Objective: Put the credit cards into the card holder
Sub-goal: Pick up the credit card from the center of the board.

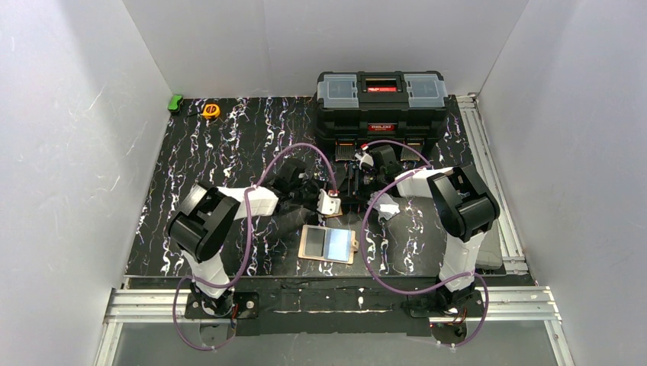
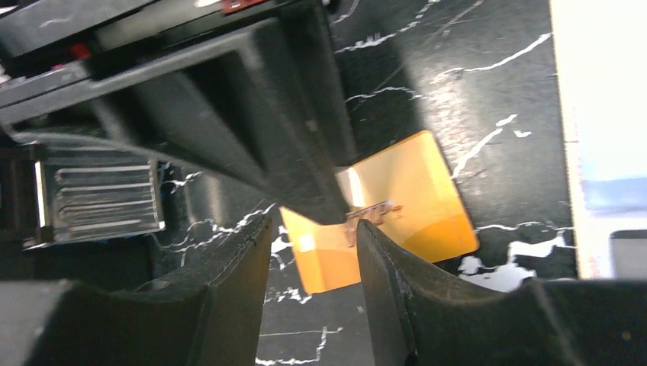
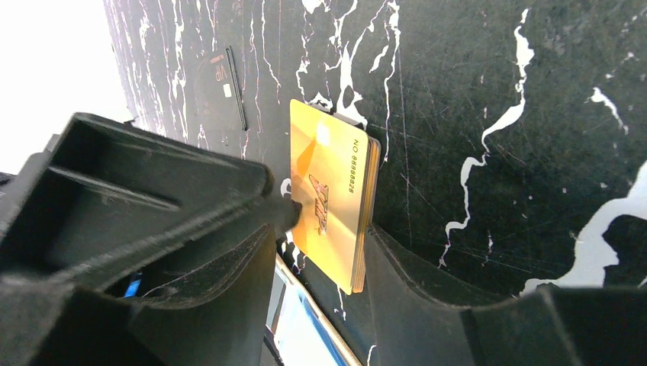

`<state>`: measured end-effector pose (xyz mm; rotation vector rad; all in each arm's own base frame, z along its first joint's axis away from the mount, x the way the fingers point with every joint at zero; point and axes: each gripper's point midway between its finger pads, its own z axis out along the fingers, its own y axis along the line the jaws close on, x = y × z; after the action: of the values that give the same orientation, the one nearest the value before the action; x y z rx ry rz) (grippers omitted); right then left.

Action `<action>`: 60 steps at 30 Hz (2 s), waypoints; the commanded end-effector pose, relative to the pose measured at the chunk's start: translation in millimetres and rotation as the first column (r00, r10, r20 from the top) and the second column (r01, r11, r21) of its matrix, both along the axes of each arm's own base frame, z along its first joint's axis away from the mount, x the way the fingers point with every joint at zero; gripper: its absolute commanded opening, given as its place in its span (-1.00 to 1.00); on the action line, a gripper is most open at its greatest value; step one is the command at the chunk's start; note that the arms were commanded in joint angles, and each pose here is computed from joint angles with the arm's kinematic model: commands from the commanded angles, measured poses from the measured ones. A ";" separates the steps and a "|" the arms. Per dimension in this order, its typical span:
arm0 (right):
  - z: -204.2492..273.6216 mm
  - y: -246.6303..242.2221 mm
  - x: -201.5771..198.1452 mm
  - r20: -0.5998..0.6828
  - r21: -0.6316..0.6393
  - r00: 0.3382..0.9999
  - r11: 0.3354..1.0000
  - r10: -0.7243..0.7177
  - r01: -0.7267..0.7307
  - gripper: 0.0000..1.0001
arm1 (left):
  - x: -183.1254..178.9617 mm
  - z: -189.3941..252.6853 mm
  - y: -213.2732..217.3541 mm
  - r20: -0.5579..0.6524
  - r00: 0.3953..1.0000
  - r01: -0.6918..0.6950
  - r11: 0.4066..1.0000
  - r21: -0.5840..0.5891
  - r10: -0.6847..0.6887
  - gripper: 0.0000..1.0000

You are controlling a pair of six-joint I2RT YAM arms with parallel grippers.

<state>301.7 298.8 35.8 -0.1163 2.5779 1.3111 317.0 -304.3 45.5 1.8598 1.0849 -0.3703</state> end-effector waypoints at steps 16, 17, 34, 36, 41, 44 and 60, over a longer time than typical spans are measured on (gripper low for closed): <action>-42.7 -22.9 -19.4 -0.102 -0.143 0.994 0.990 -0.036 0.021 0.10 | -10.5 2.9 22.7 -0.069 0.997 0.045 0.999 0.001 -0.044 -0.20; -42.7 -22.4 -19.0 -0.102 -0.141 0.994 0.990 -0.035 0.020 0.10 | -11.4 1.2 22.8 -0.070 0.996 0.049 0.999 0.004 -0.048 -0.20; -41.4 -21.5 -21.4 -0.108 -0.128 0.994 0.992 -0.030 0.016 0.10 | -19.8 -12.3 17.1 -0.076 0.994 0.082 0.996 0.019 -0.080 -0.20; -42.1 -21.4 -22.1 -0.110 -0.126 0.994 0.992 -0.028 0.014 0.10 | -18.5 -10.8 15.6 -0.075 0.994 0.080 0.997 0.017 -0.079 -0.20; -43.6 -21.0 -22.8 -0.115 -0.122 0.993 0.992 -0.027 0.013 0.10 | -16.5 -8.2 14.4 -0.072 0.994 0.079 0.997 0.019 -0.078 -0.21; -43.1 -20.5 -23.0 -0.116 -0.119 0.993 0.993 -0.026 0.012 0.09 | -16.1 -7.7 13.9 -0.072 0.994 0.079 0.997 0.019 -0.077 -0.21; -44.4 -21.1 -25.8 -0.120 -0.114 0.992 0.993 -0.024 0.010 0.07 | -10.2 2.0 5.8 -0.063 0.995 0.079 0.997 0.000 -0.079 -0.21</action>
<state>301.5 298.6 35.8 -0.1174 2.5681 1.3314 308.0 -288.1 36.1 1.9208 1.0910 -0.4343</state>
